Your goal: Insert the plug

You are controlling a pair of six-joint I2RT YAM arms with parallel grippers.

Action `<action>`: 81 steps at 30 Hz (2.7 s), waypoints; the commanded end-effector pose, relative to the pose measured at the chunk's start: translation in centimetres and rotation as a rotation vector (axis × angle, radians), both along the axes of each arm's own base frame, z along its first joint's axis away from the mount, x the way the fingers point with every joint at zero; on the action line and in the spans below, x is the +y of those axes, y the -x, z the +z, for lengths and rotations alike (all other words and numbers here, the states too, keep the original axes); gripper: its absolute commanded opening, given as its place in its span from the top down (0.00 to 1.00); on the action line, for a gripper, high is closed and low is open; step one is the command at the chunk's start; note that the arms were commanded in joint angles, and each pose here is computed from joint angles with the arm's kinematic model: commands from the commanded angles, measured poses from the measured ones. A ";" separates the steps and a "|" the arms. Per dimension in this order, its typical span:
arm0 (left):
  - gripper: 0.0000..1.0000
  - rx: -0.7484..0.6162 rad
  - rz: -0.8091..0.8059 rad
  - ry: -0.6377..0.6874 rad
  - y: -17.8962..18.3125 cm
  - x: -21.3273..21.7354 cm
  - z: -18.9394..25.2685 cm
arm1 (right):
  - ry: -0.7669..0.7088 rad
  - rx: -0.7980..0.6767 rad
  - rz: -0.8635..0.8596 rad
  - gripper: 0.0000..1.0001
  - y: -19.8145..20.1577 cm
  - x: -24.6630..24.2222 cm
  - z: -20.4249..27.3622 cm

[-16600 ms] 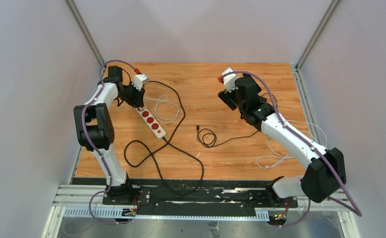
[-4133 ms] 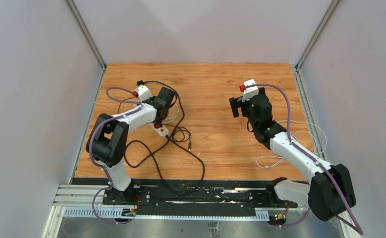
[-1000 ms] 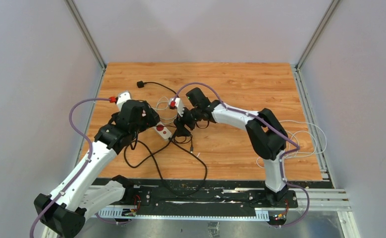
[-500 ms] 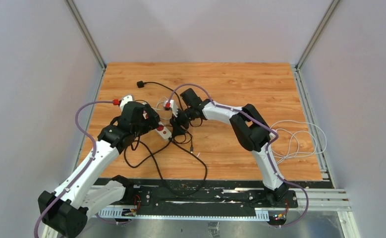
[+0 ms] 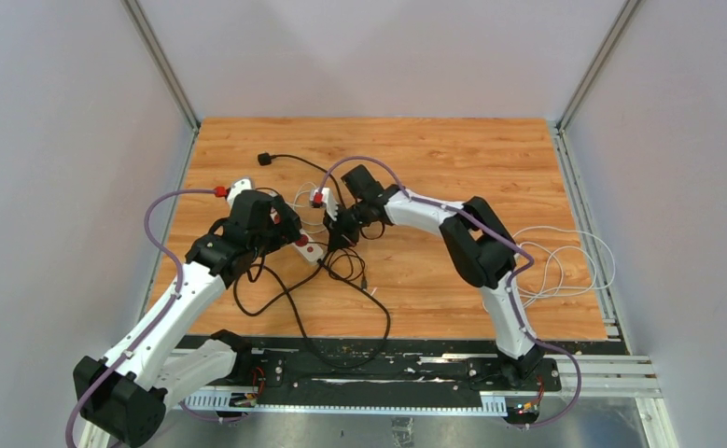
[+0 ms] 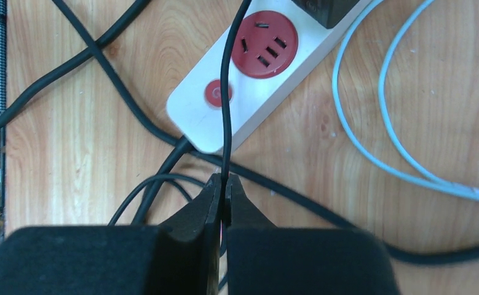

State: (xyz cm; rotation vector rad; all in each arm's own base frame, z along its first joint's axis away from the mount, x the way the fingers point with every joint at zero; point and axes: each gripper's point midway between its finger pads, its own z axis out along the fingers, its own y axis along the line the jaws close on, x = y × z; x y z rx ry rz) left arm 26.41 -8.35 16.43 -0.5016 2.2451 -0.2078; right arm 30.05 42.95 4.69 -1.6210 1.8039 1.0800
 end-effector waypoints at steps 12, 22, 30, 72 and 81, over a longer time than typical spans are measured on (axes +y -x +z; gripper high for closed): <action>0.00 -0.055 0.052 -0.031 -1.5 1.0 2.3 | -0.026 -0.015 0.070 1.00 11.9 0.0 10.1; 0.00 -0.044 0.115 -0.089 -1.6 2.6 2.0 | 0.075 -0.042 0.086 0.52 14.9 3.9 7.1; 0.00 -0.030 0.116 -0.097 -2.2 2.4 1.4 | 0.105 -0.155 -0.492 0.26 4.6 -4.1 10.4; 0.00 0.013 -0.086 -0.049 -4.7 -1.4 -1.1 | 0.335 0.505 -2.003 0.38 1.0 -47.3 -2.1; 0.00 0.008 -0.093 -0.032 -4.5 -1.6 -0.8 | 0.298 0.429 -1.982 0.69 0.0 -47.6 -1.8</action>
